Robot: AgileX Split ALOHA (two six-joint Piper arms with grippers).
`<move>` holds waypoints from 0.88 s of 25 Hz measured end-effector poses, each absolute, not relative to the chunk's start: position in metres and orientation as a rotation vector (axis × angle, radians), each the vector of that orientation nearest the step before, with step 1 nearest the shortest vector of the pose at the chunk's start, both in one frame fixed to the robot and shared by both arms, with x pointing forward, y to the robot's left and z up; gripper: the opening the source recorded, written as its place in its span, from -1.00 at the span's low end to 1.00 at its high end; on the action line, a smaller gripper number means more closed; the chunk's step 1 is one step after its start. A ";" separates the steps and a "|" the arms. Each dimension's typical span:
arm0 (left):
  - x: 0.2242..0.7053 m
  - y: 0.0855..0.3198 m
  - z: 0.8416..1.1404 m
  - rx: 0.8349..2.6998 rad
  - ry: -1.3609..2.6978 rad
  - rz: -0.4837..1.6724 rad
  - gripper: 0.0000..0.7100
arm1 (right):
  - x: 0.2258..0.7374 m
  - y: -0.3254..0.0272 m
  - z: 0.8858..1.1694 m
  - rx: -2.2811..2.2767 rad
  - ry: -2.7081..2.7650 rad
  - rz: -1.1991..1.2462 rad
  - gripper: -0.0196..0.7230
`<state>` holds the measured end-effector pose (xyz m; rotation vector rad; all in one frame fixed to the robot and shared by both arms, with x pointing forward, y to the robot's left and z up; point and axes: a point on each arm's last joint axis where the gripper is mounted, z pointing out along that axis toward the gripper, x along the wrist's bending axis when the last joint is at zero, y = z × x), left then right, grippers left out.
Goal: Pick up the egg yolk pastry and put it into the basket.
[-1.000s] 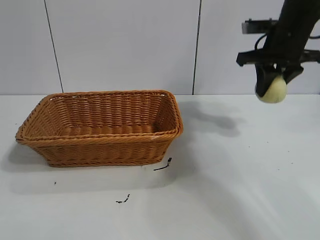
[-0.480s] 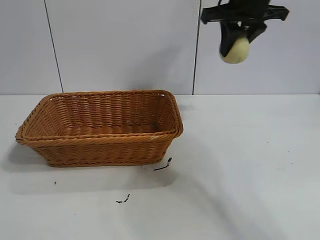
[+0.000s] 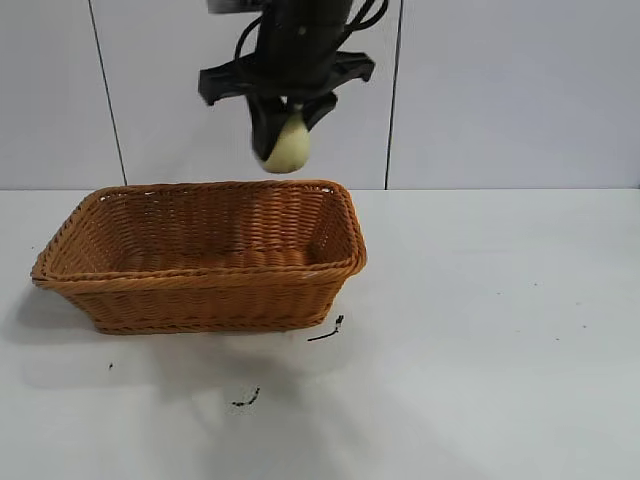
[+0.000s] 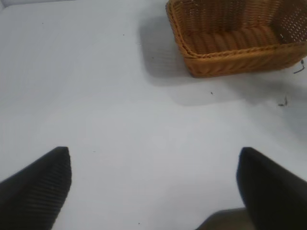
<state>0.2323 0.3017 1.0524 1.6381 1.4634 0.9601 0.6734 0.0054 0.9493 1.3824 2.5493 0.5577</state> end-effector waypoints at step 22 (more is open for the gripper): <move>0.232 0.302 1.052 1.638 1.463 0.960 0.96 | 0.682 0.001 1.012 1.370 2.488 0.672 0.92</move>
